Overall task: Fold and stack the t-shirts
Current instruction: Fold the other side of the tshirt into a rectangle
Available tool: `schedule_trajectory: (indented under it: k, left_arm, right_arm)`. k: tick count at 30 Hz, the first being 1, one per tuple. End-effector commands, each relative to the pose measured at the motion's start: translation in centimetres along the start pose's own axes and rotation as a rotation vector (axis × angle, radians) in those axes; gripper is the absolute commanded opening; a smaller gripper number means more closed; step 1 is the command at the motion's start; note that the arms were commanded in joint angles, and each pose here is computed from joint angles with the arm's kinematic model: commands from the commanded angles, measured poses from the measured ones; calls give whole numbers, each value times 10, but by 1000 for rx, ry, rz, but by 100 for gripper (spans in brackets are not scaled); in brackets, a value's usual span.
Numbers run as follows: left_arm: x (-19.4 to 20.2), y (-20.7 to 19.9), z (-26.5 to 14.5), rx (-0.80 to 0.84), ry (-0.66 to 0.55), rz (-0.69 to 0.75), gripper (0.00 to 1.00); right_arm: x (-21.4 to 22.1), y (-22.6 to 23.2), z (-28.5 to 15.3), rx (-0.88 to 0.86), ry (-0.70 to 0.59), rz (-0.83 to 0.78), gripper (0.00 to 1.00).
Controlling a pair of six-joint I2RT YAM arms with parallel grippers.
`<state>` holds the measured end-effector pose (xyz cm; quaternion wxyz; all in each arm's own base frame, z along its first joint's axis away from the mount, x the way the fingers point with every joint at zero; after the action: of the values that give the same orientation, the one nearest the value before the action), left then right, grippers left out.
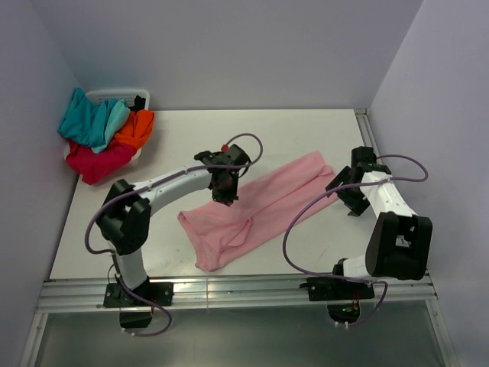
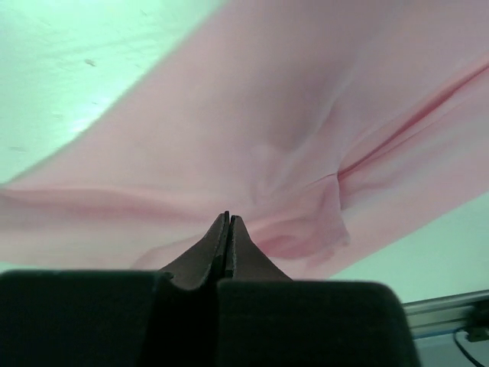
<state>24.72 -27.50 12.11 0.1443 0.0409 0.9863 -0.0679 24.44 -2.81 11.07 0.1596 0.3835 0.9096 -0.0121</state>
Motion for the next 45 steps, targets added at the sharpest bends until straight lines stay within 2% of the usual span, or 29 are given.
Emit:
schedule_trajectory:
  k: [1,5,14,21,27,30,33,35,37,40,43,45]
  left_arm:
    - [-15,1,-26,28,-69,-34,0]
    - [3,-14,0,62,17,-11,0]
    - [30,-41,12,86,109,75,0]
    - [50,-62,-1,140,166,133,0]
    - [83,-75,-6,151,336,280,0]
    - [73,-79,-21,117,267,335,0]
    - [39,-75,-48,98,65,244,0]
    - [15,-58,-63,120,-9,105,0]
    - [-4,-28,-55,81,-39,-21,0]
    - [-20,7,-52,24,-90,-111,0]
    - [-21,28,-32,-23,-71,-143,0]
    - [-17,35,-20,-40,-47,-157,0]
  right_arm:
    - [-12,5,2,-11,-25,-3,93]
    - [-18,11,2,-19,-17,-5,93]
    - [-31,18,3,-14,-21,-12,93]
    - [-26,15,13,4,0,-18,93]
    - [-29,19,16,-7,6,-12,93]
    - [-30,21,16,-10,6,-11,93]
    - [-33,23,13,-19,1,-6,92]
    - [-35,26,7,-32,-3,1,92]
    - [-43,34,-6,-73,-29,5,90]
    - [-57,50,-24,-123,-70,-9,84]
    - [-68,66,-27,-141,-70,-26,84]
    - [-70,84,-20,-171,-22,-49,84]
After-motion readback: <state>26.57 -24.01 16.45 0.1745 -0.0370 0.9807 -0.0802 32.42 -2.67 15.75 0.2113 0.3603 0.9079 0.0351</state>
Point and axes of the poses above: each gripper's point midway between its finger pads, its own z axis out along the fingers, its own y axis along the line the jaws close on, x = y × z, the point moved 5 cm from there along -z, back along the fingers, and after that the axes turned 3 degrees about -z, right-handed, at the moved point
